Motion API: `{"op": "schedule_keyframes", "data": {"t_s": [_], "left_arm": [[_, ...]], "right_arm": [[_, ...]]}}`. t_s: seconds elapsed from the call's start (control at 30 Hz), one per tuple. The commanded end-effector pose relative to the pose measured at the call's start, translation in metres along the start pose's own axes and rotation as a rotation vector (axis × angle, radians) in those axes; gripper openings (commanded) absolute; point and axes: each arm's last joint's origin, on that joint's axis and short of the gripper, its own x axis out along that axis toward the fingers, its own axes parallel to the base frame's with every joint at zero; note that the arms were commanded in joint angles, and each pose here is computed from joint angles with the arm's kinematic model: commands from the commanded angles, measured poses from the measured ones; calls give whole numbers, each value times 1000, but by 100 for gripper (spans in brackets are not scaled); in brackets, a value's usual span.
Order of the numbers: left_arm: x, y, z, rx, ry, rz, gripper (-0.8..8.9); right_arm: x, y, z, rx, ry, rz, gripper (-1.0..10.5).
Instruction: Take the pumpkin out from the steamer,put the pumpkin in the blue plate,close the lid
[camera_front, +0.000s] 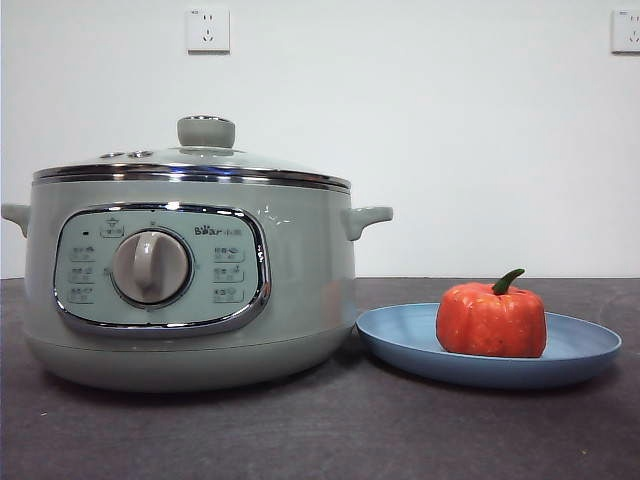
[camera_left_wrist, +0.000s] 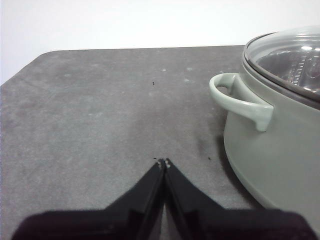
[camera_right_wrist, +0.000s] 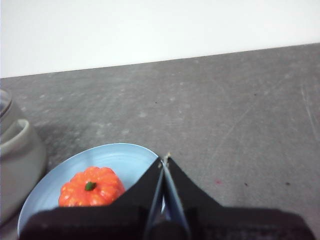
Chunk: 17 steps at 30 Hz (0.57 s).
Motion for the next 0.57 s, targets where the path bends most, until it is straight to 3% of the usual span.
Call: {"op": "schedule_keyframes", "data": {"t_s": [0.03, 0.37, 0.57], "left_arm": [[2, 0, -5, -8, 12, 6, -3], [2, 0, -5, -8, 12, 6, -3], [2, 0, -5, -8, 12, 6, -3]], "right_arm": [[3, -3, -18, -68, -12, 9, -17], [9, -7, -46, -71, 23, -1, -17], [9, -6, -46, -47, 18, 0, -17]]}}
